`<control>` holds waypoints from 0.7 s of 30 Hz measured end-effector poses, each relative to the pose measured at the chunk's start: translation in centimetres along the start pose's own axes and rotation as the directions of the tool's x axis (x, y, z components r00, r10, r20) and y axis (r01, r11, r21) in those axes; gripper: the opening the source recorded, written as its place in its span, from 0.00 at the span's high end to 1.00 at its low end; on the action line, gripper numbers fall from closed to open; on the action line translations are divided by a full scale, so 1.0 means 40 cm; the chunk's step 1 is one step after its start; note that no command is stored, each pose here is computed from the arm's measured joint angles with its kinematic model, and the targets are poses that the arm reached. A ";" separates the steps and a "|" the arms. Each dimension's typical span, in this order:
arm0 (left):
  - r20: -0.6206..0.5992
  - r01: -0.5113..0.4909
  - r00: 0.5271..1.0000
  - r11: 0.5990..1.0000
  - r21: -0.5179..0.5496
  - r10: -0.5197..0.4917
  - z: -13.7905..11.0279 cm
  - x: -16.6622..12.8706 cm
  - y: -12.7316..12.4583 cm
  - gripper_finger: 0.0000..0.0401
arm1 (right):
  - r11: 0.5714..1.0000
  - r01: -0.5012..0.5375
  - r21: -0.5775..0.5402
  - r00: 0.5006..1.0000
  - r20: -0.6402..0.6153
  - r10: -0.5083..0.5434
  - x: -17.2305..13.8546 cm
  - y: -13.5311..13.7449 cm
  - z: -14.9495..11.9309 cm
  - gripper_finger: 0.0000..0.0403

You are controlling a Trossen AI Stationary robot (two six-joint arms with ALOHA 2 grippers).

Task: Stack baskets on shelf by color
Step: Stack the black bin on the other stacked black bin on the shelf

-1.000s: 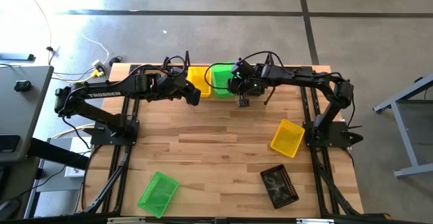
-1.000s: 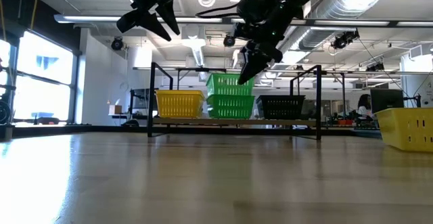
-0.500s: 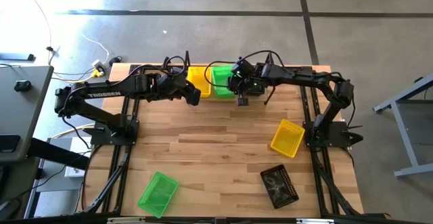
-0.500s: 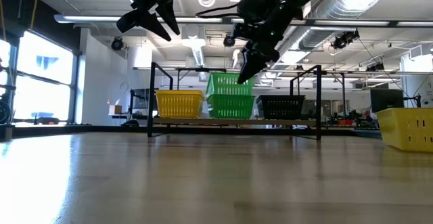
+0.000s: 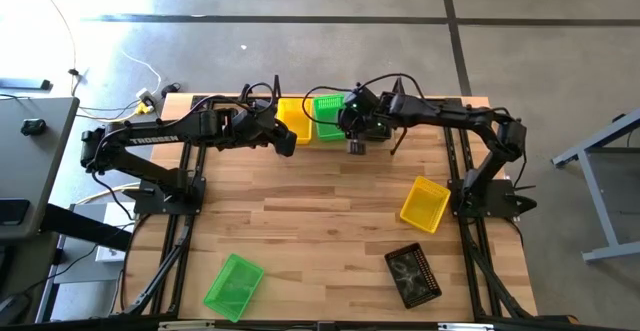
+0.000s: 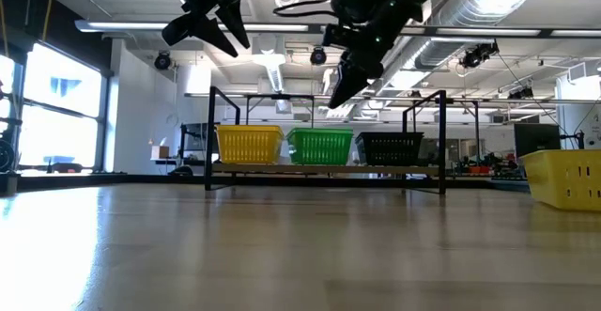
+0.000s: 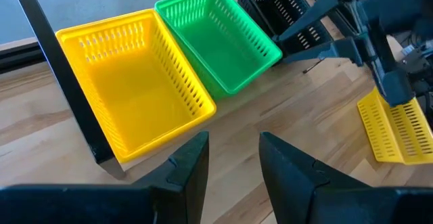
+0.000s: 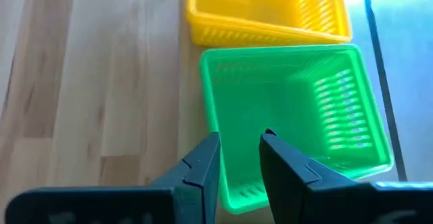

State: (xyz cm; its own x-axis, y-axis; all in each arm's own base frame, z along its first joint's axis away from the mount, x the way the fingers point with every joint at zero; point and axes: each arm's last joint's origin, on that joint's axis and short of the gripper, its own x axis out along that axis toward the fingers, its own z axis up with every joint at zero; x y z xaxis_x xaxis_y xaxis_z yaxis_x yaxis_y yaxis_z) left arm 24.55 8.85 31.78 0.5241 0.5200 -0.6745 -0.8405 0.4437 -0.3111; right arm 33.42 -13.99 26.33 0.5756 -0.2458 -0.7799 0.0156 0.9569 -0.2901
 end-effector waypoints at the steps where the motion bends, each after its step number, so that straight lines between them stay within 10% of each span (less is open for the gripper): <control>1: 0.000 0.000 1.000 1.000 0.001 0.000 0.000 0.000 0.000 0.70 | 1.000 0.008 0.016 1.000 0.004 -0.008 -0.002 -0.002 0.001 0.78; 21: -0.095 0.022 0.995 0.983 0.180 -0.005 -0.048 -0.018 -0.020 0.70 | 0.942 -0.032 0.333 0.999 -0.024 0.042 -0.109 0.056 0.007 0.78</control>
State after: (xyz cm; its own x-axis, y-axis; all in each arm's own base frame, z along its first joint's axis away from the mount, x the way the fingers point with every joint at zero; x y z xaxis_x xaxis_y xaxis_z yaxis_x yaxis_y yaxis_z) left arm 24.59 6.72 31.22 0.5130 0.4457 -0.7336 -0.7899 0.5796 -0.2002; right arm 31.16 -10.73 29.24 0.5556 -0.2088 -0.8048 0.2690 0.9610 -0.0637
